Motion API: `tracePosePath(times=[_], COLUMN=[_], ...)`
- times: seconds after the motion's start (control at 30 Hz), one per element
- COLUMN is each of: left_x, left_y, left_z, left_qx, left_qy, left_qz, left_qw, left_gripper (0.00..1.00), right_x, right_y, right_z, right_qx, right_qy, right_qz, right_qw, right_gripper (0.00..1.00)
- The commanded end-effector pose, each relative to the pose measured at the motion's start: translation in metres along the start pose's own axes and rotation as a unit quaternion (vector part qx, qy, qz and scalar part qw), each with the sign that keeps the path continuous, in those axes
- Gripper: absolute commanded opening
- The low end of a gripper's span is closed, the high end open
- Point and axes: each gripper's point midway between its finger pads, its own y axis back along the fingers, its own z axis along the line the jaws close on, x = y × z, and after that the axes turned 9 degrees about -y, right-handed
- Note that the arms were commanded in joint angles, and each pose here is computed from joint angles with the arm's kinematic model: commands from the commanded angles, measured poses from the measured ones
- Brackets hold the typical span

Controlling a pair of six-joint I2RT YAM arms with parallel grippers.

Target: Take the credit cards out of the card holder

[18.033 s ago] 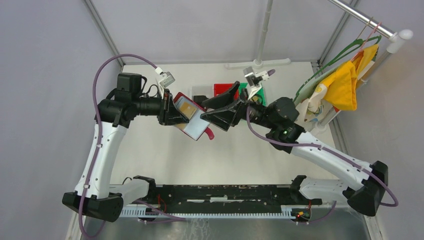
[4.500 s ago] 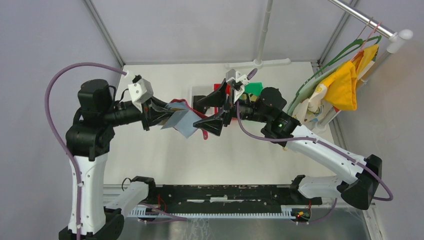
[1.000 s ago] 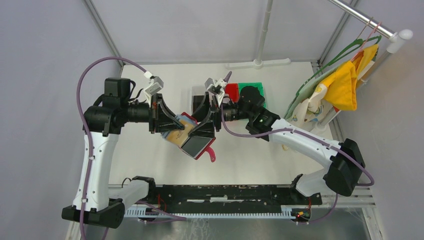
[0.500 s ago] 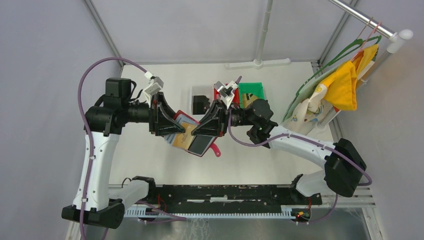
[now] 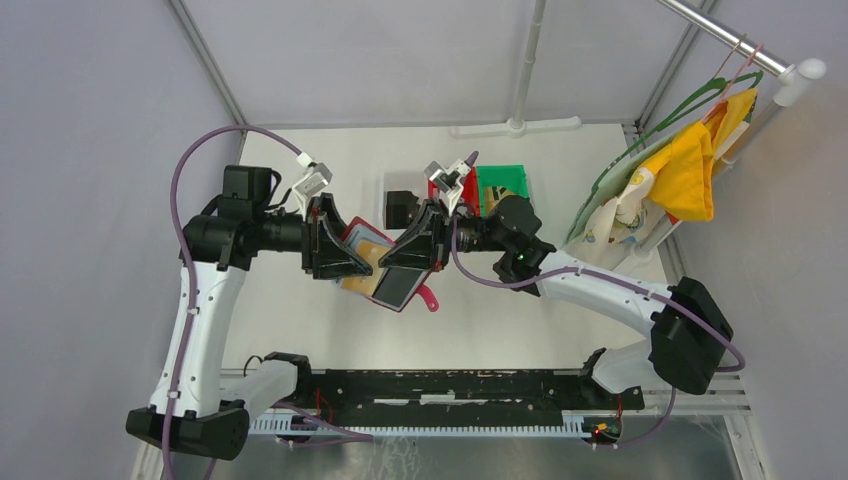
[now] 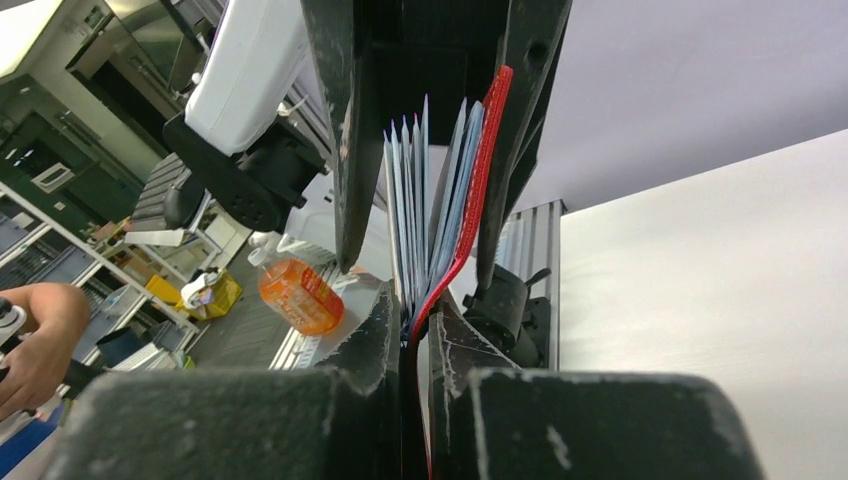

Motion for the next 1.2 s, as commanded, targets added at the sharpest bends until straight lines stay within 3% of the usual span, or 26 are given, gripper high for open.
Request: tracePosePath(times=[0.0,0.17,0.3,0.47,0.6,0.77,0.87,1.07,1.17], left_x=[-0.001,-0.009,-0.016,-0.020,-0.023,-0.021,-0.023,-0.018,-0.018], left_y=[0.001,0.001,0.002,0.002,0.002,0.002,0.002,0.001,0.001], left_z=[-0.022,-0.028,-0.026,-0.024,-0.023,-0.021,-0.018,0.001,0.017], left_qx=[0.039,0.052,0.051,0.054,0.056,0.048,0.041,-0.002,-0.039], left_qy=[-0.010,-0.023,-0.019,-0.015,-0.010,-0.012,-0.009,0.005,0.017], left_qz=[-0.020,-0.028,-0.028,-0.030,-0.031,-0.027,-0.024,-0.008,-0.002], left_qw=[0.999,0.998,0.998,0.998,0.998,0.998,0.999,1.000,0.999], left_gripper=[0.57,0.51,0.29,0.18,0.03,0.02,0.02,0.03,0.07], right_x=[-0.053,-0.061,-0.053,-0.047,-0.043,-0.053,-0.075,-0.126,-0.134], right_y=[-0.007,-0.009,-0.011,-0.012,-0.010,0.002,0.018,0.052,0.059], right_z=[0.039,0.041,0.040,0.043,0.048,0.033,0.024,0.031,0.033], right_qx=[-0.021,-0.019,-0.025,-0.038,-0.048,-0.002,0.042,0.135,0.172], right_qy=[0.069,0.072,0.068,0.068,0.070,0.068,0.079,0.138,0.136], right_qz=[-0.072,-0.082,-0.067,-0.057,-0.048,-0.061,-0.091,-0.157,-0.166], right_qw=[0.995,0.994,0.995,0.995,0.995,0.996,0.992,0.969,0.962], right_gripper=[0.03,0.05,0.07,0.08,0.20,0.63,0.80,0.83,0.77])
